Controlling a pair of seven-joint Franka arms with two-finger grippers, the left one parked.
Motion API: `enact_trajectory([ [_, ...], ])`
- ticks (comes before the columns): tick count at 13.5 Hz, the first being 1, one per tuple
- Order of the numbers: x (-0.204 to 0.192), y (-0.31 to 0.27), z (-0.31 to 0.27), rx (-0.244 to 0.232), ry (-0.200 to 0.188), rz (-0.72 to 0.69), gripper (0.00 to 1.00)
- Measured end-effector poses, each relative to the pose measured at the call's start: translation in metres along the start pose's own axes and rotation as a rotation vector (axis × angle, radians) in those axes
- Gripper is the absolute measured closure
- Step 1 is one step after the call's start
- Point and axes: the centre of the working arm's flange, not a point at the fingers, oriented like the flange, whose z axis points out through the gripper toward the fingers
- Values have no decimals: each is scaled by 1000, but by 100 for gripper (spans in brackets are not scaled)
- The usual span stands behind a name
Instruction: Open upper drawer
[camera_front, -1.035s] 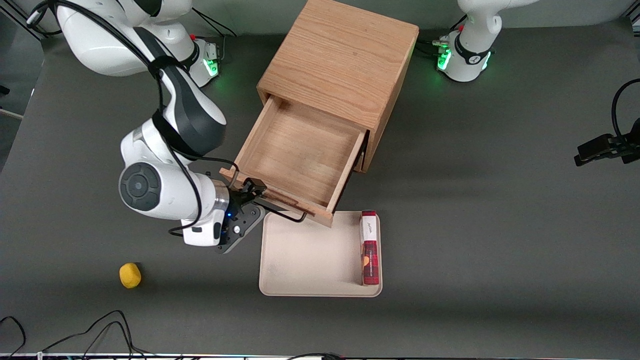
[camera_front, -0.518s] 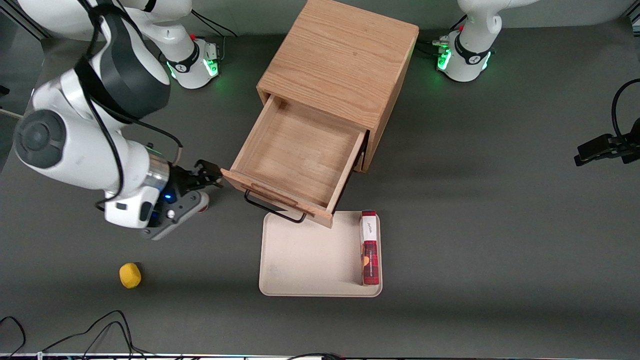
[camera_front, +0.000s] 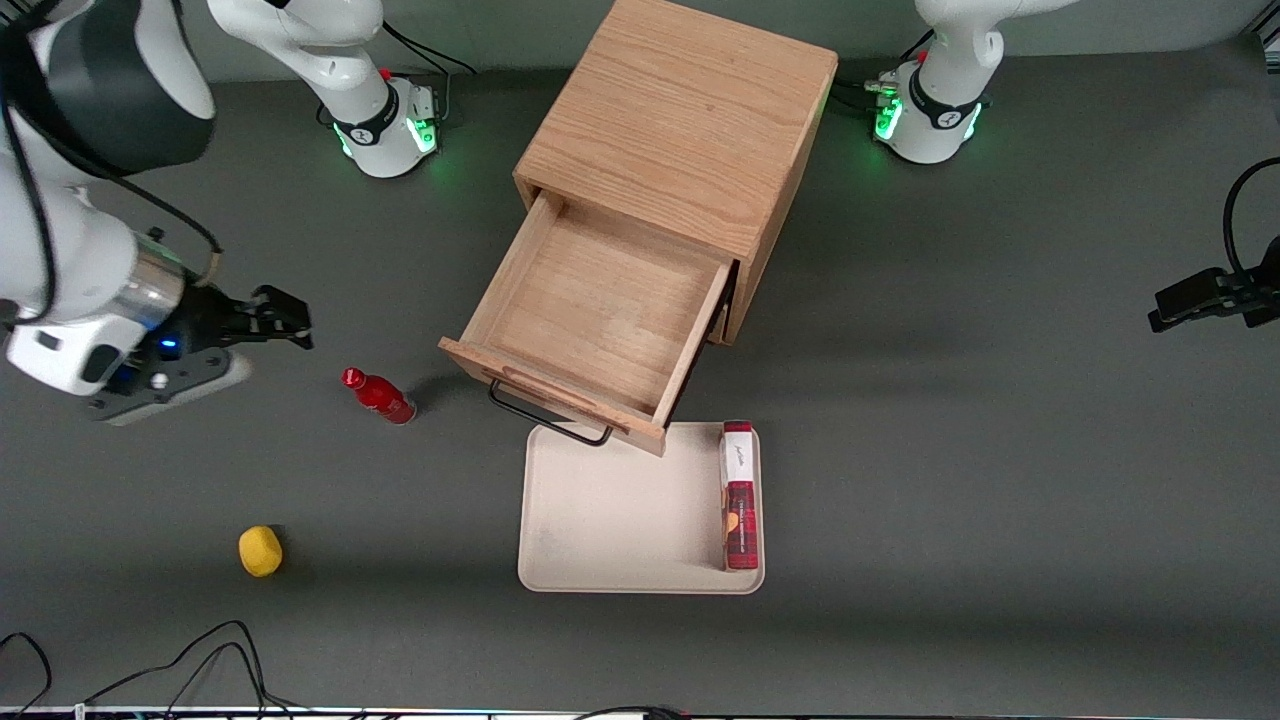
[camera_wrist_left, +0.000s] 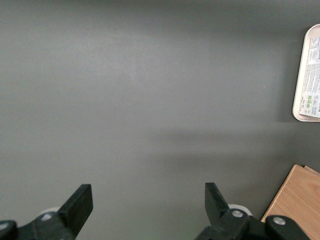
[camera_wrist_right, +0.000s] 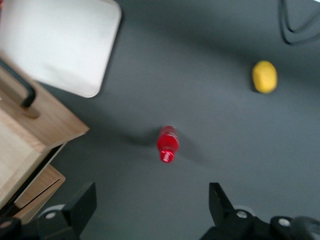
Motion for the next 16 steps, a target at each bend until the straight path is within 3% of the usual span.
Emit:
enact_trajectory([
  [2, -19, 27, -3, -16, 7, 139, 0],
  [7, -50, 54, -2, 16, -8, 358, 0],
  [10, -63, 63, 1, -9, -90, 389, 0],
  [11, -68, 70, -2, -15, -101, 401, 0],
  [16, -68, 71, -14, -23, -54, 403, 0],
])
